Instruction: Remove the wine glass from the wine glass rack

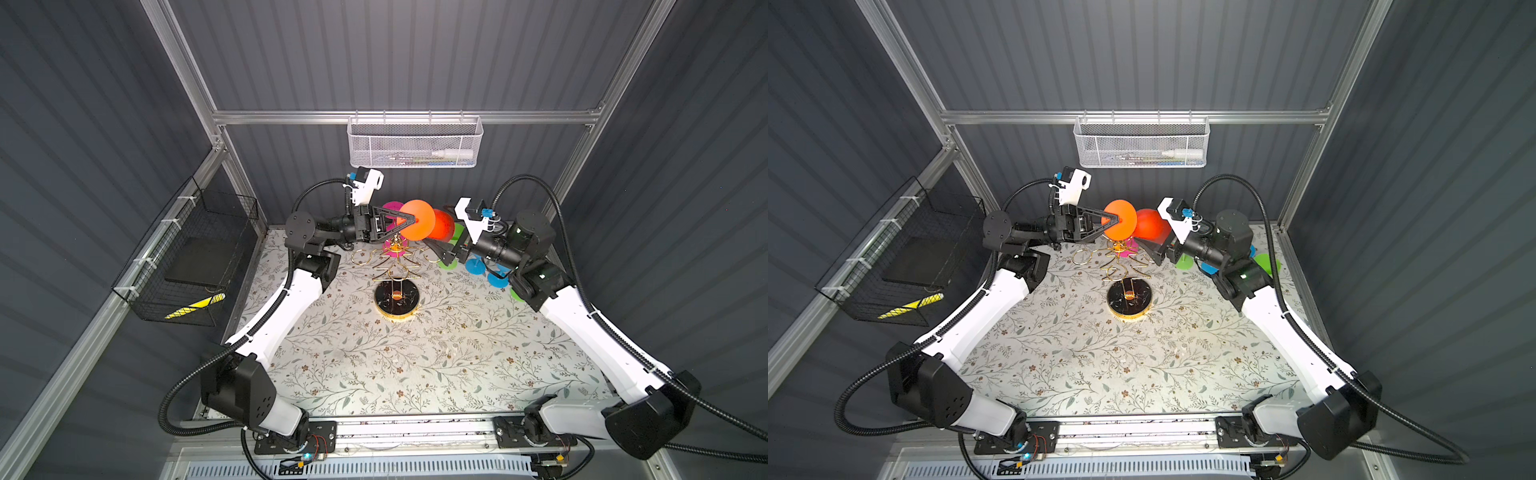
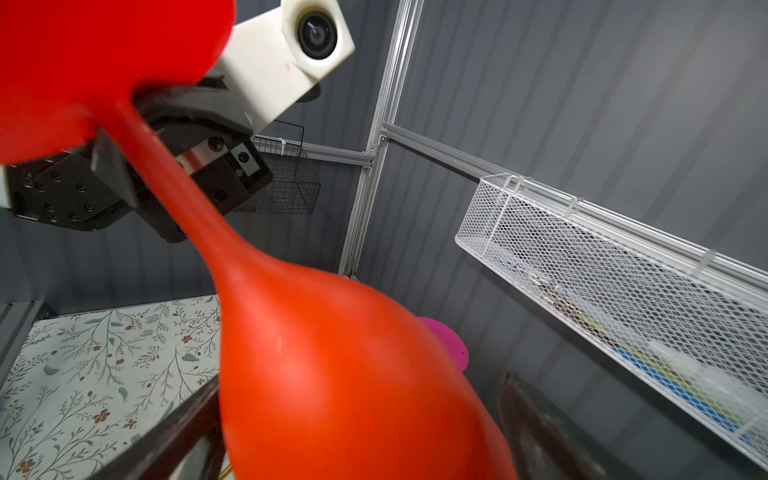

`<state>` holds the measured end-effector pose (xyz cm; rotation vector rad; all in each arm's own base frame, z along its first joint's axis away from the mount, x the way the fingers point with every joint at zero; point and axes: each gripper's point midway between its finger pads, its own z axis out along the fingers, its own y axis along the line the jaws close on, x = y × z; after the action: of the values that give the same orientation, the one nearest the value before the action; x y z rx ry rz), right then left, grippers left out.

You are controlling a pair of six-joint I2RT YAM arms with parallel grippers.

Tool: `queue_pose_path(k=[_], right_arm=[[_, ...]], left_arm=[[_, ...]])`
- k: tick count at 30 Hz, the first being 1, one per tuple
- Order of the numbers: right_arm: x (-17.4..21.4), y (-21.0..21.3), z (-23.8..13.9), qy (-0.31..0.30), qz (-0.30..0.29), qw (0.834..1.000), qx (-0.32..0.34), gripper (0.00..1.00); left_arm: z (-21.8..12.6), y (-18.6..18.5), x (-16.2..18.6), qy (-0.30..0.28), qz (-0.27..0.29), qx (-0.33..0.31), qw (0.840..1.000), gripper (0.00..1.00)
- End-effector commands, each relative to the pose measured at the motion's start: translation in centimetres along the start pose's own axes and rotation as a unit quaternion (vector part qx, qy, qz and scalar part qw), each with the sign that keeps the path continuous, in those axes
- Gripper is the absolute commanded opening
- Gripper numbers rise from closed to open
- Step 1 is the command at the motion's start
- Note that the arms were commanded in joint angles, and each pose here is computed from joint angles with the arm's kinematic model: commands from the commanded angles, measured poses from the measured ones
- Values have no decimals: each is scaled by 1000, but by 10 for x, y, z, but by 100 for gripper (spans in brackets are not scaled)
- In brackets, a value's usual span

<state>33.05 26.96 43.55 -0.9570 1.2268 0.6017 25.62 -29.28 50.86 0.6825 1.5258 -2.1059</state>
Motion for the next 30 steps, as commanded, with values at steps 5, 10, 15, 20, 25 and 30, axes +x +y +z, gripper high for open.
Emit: queue_pose_path(k=[5, 10, 15, 20, 25, 30], right_arm=[[-1, -1, 8, 5, -15, 1000, 0, 99], [6, 0, 10, 23, -14, 1000, 9, 92], [9, 4, 8, 30, -18, 999, 18, 79], [6, 5, 3, 28, -14, 999, 27, 72], [-1, 9, -5, 21, 11, 999, 28, 68], [-2, 17, -15, 27, 46, 998, 23, 64]], left_arm=[[1, -15, -3, 1, 7, 41, 999, 0], [1, -17, -5, 1, 4, 58, 998, 0], [2, -19, -5, 2, 6, 59, 998, 0], [2, -23, -4, 6, 16, 53, 998, 4], [2, -22, -1, 8, 39, 34, 999, 36], [-1, -18, 2, 8, 73, -3, 997, 53]])
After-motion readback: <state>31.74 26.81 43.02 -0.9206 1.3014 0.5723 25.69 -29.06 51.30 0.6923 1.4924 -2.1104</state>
